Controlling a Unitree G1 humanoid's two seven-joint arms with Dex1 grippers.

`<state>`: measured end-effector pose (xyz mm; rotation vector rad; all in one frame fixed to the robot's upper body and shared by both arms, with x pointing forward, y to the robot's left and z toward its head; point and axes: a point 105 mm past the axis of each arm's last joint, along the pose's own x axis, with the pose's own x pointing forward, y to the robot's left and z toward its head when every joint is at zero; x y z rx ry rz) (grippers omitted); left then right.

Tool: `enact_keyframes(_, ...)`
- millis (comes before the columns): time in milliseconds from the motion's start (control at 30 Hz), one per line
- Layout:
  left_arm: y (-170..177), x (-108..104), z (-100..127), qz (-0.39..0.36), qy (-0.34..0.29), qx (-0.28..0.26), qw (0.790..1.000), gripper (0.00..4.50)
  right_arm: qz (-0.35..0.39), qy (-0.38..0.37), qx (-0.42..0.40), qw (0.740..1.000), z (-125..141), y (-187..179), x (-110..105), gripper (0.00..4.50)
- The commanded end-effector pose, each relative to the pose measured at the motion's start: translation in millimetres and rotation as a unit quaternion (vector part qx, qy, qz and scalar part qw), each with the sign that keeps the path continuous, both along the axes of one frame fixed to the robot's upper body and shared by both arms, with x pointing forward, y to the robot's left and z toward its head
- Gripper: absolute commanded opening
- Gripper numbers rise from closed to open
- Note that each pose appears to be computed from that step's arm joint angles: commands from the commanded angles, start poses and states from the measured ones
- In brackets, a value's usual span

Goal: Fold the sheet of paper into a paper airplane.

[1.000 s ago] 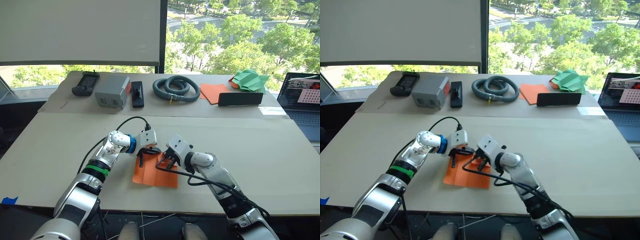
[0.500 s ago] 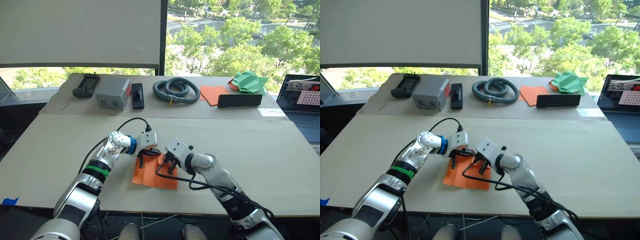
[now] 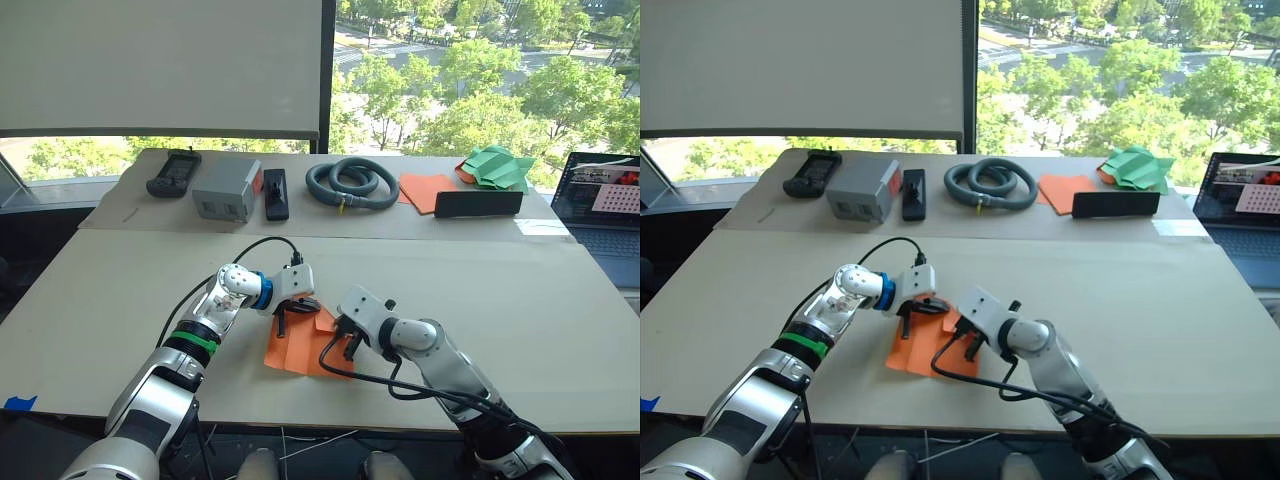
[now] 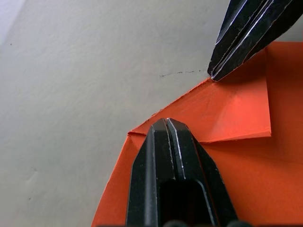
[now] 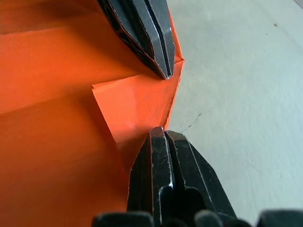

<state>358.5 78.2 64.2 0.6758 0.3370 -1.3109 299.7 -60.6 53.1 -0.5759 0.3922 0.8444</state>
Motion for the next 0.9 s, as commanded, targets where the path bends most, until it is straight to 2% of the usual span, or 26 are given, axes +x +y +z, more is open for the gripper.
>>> enact_keyframes(33,10.7,-4.3,-14.4,0.004,0.019,0.031,0.999,0.00,-0.014,0.131,-0.045,0.990,-56.8,-18.6,-35.0,0.05)
enact_keyframes(400,8.6,-5.1,-15.3,-0.001,0.019,0.031,0.999,0.00,-0.009,0.158,-0.055,0.986,-59.6,-28.7,-60.3,0.05)
enact_keyframes(500,8.5,-5.2,-15.5,-0.003,0.019,0.033,0.999,0.00,-0.009,0.120,-0.020,0.992,-38.1,-23.2,-48.0,0.05)
enact_keyframes(600,9.0,-5.2,-15.7,-0.003,0.019,0.033,0.999,0.00,0.013,0.055,0.056,0.997,2.4,-7.9,-32.7,0.05)
enact_keyframes(667,9.8,-5.3,-15.9,-0.004,0.018,0.034,0.999,0.00,0.051,0.015,0.120,0.991,37.2,6.9,-31.2,0.05)
enact_keyframes(700,10.0,-5.3,-15.9,-0.004,0.018,0.034,0.999,0.00,0.058,0.009,0.141,0.988,46.3,10.3,-31.2,0.05)
enact_keyframes(800,10.3,-5.4,-15.6,-0.004,0.017,0.034,0.999,0.00,0.065,-0.014,0.171,0.983,63.7,15.9,-24.5,0.05)
enact_keyframes(900,10.7,-5.0,-15.2,-0.002,0.016,0.033,0.999,0.00,0.068,-0.018,0.186,0.980,69.2,21.7,-19.9,0.05)
